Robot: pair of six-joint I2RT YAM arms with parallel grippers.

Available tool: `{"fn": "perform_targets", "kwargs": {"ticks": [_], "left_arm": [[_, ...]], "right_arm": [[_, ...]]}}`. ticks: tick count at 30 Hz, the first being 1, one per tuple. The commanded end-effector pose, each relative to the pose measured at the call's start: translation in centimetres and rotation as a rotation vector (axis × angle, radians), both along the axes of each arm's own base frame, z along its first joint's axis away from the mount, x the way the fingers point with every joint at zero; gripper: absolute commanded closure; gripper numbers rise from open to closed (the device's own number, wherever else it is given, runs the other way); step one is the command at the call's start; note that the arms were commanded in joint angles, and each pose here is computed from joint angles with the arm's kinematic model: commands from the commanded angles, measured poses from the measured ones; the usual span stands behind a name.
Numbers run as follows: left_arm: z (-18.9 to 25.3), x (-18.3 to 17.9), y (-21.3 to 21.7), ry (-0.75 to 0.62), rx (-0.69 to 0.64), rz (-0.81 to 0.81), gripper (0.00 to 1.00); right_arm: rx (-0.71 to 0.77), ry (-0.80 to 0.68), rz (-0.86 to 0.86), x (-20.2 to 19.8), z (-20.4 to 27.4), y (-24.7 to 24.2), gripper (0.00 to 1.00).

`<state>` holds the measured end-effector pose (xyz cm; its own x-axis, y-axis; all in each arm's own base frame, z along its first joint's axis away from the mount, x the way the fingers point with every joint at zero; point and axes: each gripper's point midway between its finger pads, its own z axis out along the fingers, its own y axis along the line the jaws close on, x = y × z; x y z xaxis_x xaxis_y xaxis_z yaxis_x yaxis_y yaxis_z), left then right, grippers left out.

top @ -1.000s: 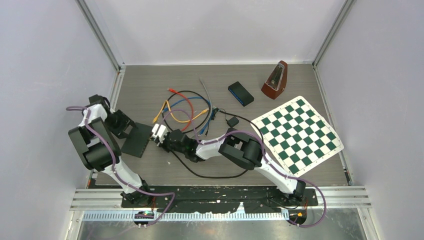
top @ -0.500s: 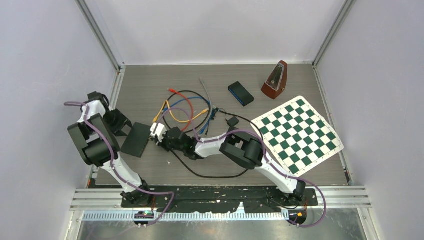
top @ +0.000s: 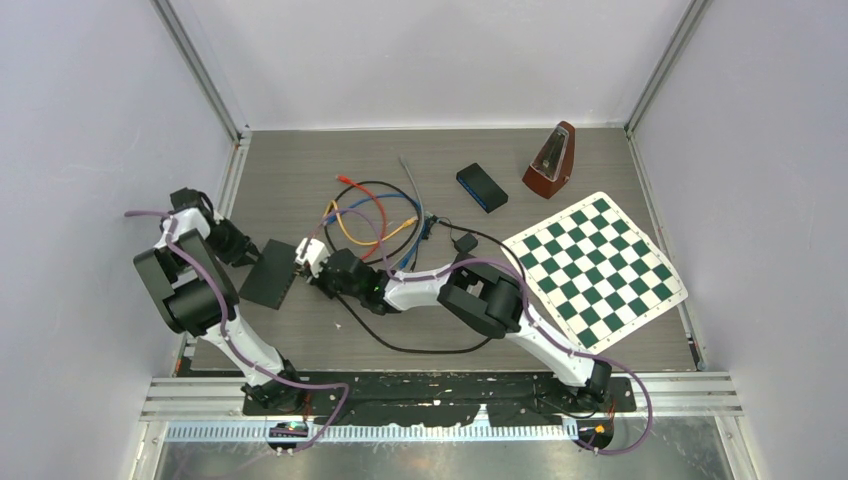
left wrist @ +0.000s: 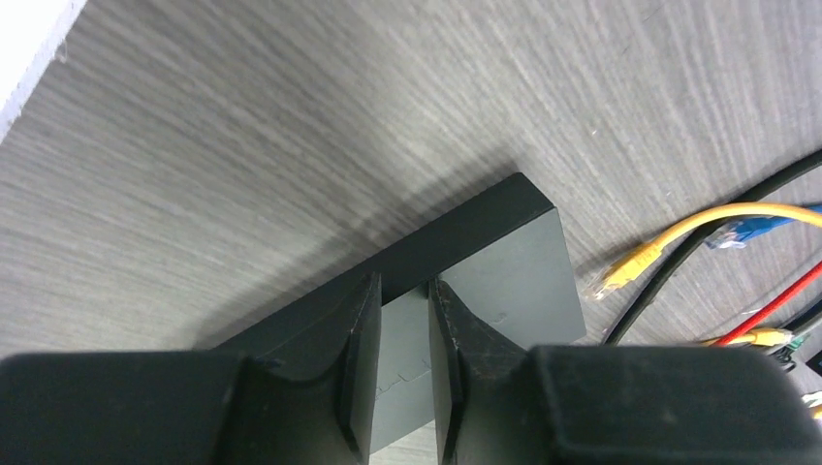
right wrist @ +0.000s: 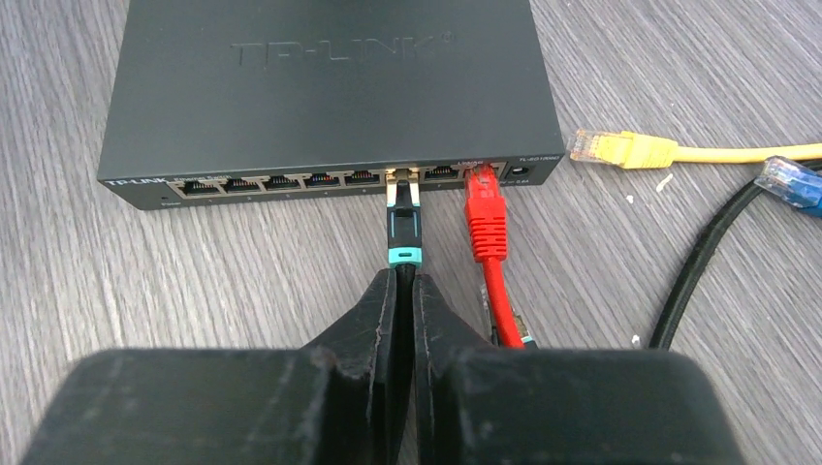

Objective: Insert the plug into the switch port
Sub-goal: Insert the connector into the switch port.

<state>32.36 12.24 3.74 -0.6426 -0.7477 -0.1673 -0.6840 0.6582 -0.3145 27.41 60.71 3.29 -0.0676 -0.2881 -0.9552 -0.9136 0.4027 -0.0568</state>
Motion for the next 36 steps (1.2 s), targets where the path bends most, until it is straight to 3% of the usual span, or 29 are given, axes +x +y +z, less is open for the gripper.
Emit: {"fn": "perform_targets", "kwargs": {"ticks": [1, 5, 18, 22, 25, 29, 36], "left_arm": [[-0.1, -2.8, -6.7, 0.076, -0.299, -0.041, 0.78], [-0.1, -2.9, -7.8, 0.055, -0.356, -0.050, 0.86], [-0.9, -3.9, -10.1, 0.051, -0.456, -0.047, 0.92], [0.0, -3.7, -8.9, 0.040, -0.408, -0.040, 0.96], [4.4, -1.5, -6.0, -0.111, -0.318, 0.043, 0.86], [8.7, 0.7, -3.5, -0.204, -0.194, 0.105, 0.65], [11.3, 1.8, -1.1, -0.296, -0.064, 0.185, 0.57]], "right_arm": [[0.182, -0.029, 0.037, -0.1, 5.3, 3.5, 0.95], [0.203, -0.065, 0.085, -0.5, 5.2, 4.0, 0.95], [0.215, -0.106, 0.065, 1.4, 6.0, 5.2, 0.95], [0.196, -0.113, 0.070, 1.6, 5.7, 5.1, 0.95], [0.182, -0.116, 0.068, 1.6, 5.7, 4.7, 0.92], [0.164, -0.122, 0.060, 1.4, 5.9, 3.7, 0.74], [0.150, -0.141, 0.094, 0.2, 8.7, 0.4, 0.54]]}}
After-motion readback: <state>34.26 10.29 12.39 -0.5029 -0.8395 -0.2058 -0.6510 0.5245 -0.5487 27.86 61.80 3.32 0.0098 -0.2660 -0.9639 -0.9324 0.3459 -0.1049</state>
